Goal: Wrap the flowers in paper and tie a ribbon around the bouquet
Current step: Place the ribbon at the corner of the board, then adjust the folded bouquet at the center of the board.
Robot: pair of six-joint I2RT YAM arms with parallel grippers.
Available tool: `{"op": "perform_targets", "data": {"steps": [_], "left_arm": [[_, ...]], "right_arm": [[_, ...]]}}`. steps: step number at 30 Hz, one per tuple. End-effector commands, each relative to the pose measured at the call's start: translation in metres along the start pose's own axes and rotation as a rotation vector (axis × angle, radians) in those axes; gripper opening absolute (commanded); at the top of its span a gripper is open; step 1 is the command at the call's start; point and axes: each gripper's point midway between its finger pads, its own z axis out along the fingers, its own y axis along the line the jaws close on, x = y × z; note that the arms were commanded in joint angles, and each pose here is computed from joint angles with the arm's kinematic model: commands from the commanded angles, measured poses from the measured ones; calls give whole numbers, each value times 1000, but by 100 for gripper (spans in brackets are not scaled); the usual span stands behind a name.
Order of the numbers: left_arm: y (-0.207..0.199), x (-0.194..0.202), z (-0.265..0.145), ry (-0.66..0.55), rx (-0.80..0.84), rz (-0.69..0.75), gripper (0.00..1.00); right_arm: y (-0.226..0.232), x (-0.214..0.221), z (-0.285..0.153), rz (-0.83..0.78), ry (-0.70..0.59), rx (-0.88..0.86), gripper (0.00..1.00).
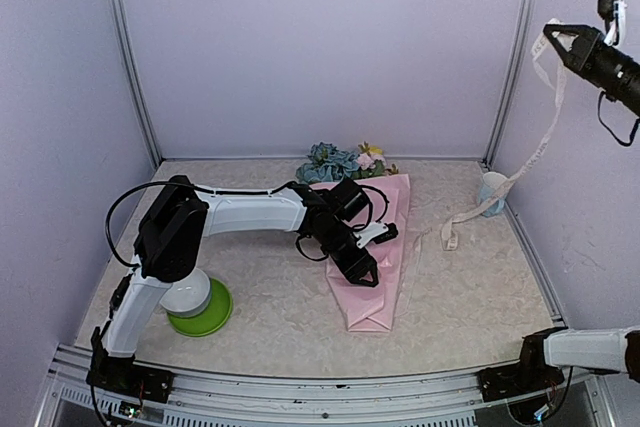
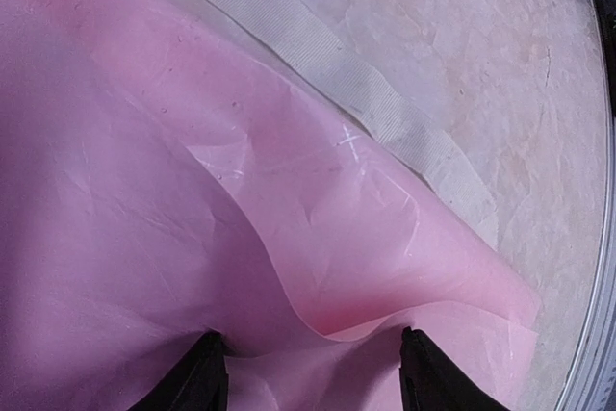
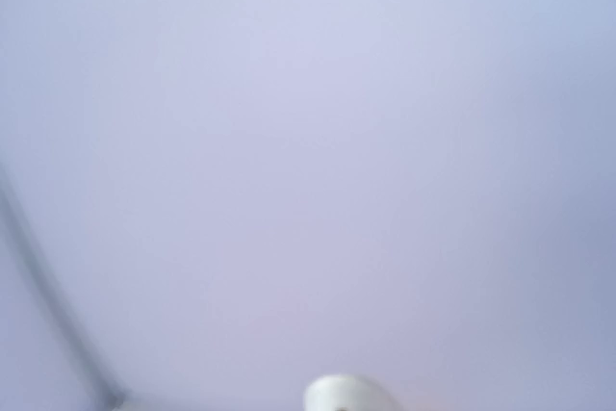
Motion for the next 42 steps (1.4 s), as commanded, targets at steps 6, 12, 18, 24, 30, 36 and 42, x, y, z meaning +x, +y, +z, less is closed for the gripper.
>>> {"op": "perform_targets", "data": {"steps": [6,12,18,24,30,36,42], "left_arm": [[-3,18,9,50,22,-16,60],[-3,18,9,50,25,-16,60],[-3,17,9,48,28,-16,60],[-3,18,9,49,26,-18,60],[-3,18,9,47,25,-20,60],[-2,18,8,44,25,-19,60],[-3,18,9,44,31,-19,61]], "right_arm": [[-10,300,21,420,682,-162,0],[73,496,-59,495,1234,-241,0],[67,533,-110,438,1431,-161,47],[51,505,-66,355,1326,-109,65],[6,496,-4,488,1147,-16,41],[4,494,42,639,995,-103,24],[7,530,48,667,1078,-105,29]]}}
